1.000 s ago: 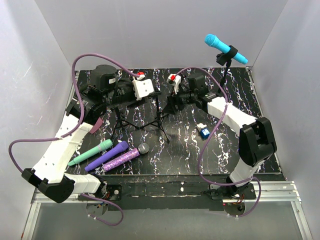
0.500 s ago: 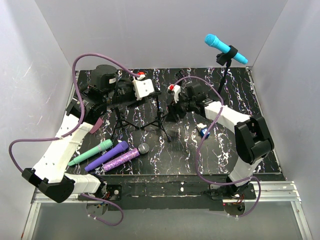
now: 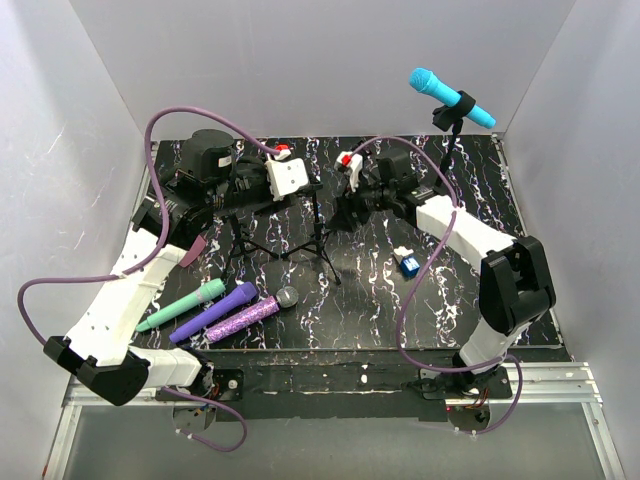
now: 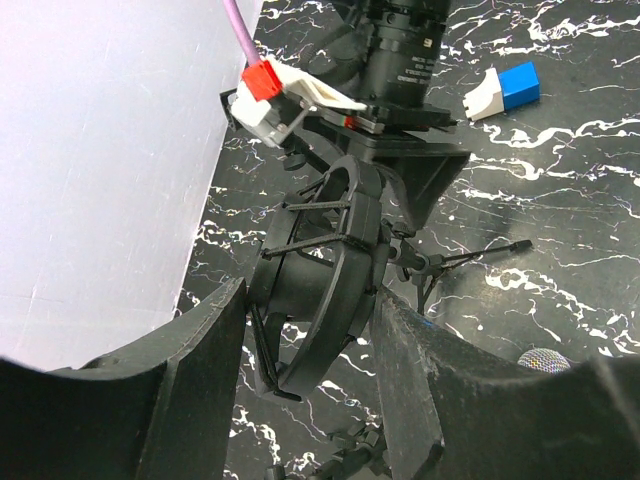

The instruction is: Remove the microphone from the stand

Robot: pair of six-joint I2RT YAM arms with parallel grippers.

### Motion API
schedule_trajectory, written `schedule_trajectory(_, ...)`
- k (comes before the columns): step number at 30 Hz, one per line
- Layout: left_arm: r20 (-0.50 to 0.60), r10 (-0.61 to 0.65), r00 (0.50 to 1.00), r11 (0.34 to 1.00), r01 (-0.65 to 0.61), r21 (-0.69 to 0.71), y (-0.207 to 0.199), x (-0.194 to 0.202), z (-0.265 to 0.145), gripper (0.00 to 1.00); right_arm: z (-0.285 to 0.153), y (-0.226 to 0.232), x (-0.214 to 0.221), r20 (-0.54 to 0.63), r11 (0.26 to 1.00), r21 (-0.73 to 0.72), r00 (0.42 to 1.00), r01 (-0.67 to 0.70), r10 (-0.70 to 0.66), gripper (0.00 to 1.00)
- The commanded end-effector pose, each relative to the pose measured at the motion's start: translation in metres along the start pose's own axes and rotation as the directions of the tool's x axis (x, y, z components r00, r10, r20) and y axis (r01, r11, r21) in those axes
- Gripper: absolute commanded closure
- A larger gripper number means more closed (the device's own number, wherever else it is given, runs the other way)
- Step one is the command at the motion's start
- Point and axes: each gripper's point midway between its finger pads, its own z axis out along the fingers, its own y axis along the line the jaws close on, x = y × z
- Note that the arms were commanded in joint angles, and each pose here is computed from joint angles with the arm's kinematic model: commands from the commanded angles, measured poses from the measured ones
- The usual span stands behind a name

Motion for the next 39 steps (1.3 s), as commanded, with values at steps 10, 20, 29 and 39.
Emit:
schedule_trajectory(10, -0.017, -0.050, 0.999, 0.996, 0.051, 0.066, -0.017, 0.000, -0.007, 0.61, 0.011, -0.024, 0.003, -0.010, 0.997, 0.076, 1.000, 0.024, -0.024, 0.36)
schedule_trajectory(20, -0.013, -0.055, 0.998, 0.995, 0.056, 0.079, -0.019, 0.000, -0.005, 0.61, -0.004, -0.012, 0.004, 0.014, 0.996, 0.092, 1.000, 0.021, -0.022, 0.36)
schedule_trajectory(29, -0.012, -0.056, 0.998, 0.995, 0.057, 0.086, -0.020, 0.000, -0.003, 0.60, -0.018, 0.022, -0.037, 0.098, 0.997, -0.055, 0.994, 0.059, -0.053, 0.35)
schedule_trajectory(39, -0.013, -0.057, 0.998, 0.995, 0.058, 0.079, -0.020, 0.000, -0.005, 0.60, 0.001, -0.009, -0.018, 0.042, 0.999, 0.044, 0.999, -0.014, 0.012, 0.34)
